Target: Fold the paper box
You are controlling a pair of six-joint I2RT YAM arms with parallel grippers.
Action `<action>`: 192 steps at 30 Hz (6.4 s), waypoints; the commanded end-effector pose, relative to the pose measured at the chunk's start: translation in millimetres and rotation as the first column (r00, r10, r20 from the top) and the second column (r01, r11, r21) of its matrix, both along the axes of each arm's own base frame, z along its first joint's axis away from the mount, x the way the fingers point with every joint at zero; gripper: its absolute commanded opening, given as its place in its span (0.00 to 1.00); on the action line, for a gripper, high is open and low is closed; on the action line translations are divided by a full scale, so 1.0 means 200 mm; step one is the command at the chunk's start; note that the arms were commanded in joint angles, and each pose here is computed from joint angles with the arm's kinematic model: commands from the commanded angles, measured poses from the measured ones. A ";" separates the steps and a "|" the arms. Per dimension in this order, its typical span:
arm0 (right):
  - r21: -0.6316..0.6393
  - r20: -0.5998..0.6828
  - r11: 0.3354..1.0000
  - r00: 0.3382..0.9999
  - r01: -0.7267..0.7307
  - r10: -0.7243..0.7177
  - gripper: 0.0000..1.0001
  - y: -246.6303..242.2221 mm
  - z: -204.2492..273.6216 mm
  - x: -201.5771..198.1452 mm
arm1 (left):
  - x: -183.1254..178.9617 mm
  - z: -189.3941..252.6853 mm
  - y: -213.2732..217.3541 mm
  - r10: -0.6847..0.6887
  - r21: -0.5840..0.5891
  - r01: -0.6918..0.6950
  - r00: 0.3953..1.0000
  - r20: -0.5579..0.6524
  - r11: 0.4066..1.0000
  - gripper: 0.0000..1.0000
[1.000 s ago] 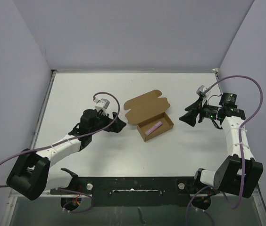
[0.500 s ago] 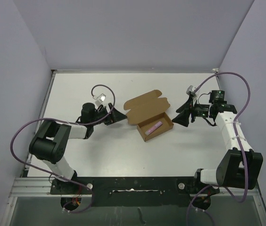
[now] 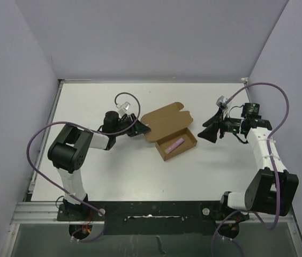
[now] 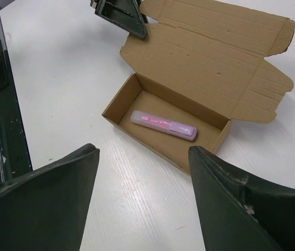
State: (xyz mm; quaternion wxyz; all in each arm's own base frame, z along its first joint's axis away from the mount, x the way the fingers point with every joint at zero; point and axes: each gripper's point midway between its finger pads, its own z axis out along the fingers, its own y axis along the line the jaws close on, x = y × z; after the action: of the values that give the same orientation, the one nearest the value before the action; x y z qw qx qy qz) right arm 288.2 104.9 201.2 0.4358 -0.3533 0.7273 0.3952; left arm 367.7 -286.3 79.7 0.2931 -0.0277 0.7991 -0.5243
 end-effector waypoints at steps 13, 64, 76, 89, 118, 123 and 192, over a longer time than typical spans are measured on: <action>0.049 -0.041 0.998 0.999 0.029 -0.027 0.72 0.00 -0.05 0.06 | -0.01 0.18 -0.04 -0.141 0.130 0.109 0.950 0.278 0.986 0.00; -0.018 -0.072 1.000 0.997 -0.007 0.006 0.54 0.02 -0.35 0.32 | -0.11 0.43 -0.17 -0.422 0.216 0.373 0.658 0.624 0.902 0.00; -0.040 -0.046 0.999 0.999 0.002 -0.004 0.05 0.01 -0.32 0.32 | -0.09 0.43 -0.16 -0.403 0.217 0.345 0.680 0.612 0.913 0.00; -0.062 0.014 0.998 1.000 0.007 -0.007 0.00 0.00 -0.28 0.29 | -0.12 0.45 -0.06 -0.313 0.167 0.264 0.792 0.524 0.950 0.36; -0.071 -0.009 0.997 1.000 0.003 -0.004 0.00 0.02 -0.30 0.28 | -0.10 0.42 -0.10 -0.338 0.205 0.270 0.806 0.487 0.941 0.00; -0.076 -0.014 0.997 1.000 0.007 -0.008 0.08 0.02 -0.30 0.28 | -0.10 0.41 -0.09 -0.338 0.224 0.258 0.798 0.500 0.940 0.00; -0.085 0.003 0.996 1.000 0.006 -0.006 0.00 0.01 -0.25 0.27 | -0.08 0.29 -0.14 -0.392 0.314 0.270 0.807 0.443 0.910 0.19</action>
State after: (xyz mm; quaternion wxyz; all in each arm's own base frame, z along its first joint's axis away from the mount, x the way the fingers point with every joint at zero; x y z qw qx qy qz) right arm 338.7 100.5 127.5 0.3923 -0.3448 0.7692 0.3682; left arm 340.8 -305.5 128.7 0.3757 0.2672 0.7587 -0.4602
